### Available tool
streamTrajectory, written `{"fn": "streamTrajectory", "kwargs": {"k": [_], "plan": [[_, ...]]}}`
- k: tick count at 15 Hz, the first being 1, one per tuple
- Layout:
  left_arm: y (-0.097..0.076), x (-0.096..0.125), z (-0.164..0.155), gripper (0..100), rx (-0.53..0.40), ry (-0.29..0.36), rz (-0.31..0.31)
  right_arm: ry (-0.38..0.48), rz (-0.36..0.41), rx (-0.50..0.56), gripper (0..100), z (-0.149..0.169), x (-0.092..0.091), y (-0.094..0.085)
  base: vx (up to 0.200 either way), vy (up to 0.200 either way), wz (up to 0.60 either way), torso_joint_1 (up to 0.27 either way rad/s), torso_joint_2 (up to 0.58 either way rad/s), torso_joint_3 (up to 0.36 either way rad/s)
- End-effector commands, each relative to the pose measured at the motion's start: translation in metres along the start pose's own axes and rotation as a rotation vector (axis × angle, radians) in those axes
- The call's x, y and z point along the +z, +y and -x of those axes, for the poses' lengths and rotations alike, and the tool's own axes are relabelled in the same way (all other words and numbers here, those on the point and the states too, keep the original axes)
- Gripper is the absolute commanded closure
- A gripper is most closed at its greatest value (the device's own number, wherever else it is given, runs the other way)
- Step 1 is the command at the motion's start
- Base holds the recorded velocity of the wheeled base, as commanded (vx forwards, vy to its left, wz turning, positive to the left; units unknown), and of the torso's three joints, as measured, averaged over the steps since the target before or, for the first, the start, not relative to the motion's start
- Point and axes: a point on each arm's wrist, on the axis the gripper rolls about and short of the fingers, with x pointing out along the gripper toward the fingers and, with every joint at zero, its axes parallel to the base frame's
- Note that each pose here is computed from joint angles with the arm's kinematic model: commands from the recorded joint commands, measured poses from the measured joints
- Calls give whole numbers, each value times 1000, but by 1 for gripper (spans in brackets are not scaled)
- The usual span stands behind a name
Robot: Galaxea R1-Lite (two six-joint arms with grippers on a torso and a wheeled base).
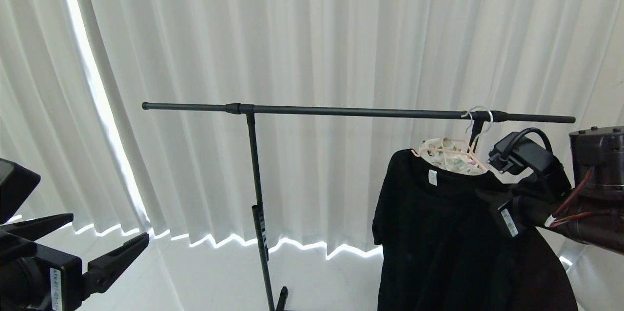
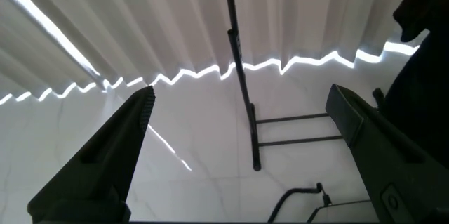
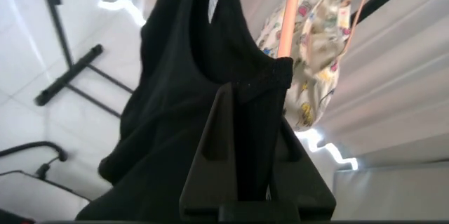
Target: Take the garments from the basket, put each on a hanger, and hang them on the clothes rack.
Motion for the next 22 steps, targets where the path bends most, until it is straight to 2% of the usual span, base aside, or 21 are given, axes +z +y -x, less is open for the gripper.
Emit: {"fn": "streamTrajectory", "kwargs": {"k": [1, 7, 10, 13, 22], "plan": [[-1, 0, -1, 0, -10, 2, -7, 6, 27, 0, 100, -2, 0, 0, 200, 0, 0, 12, 7, -7], [-1, 0, 0, 0, -7, -1, -6, 22, 109, -17, 100, -11, 1, -4, 200, 0, 0, 6, 2, 5], [-1, 0, 0, 0, -7, -1, -4, 57, 110, -79, 100, -13, -2, -6, 200, 0, 0, 1, 4, -1], [-1, 0, 0, 0, -10, -1, -3, 61, 111, -77, 100, -14, -3, -5, 200, 0, 0, 2, 1, 1], [-2, 0, -2, 0, -15, 7, -2, 108, 120, -60, 100, -26, -9, -1, 0, 0, 0, 0, 0, 0]]}}
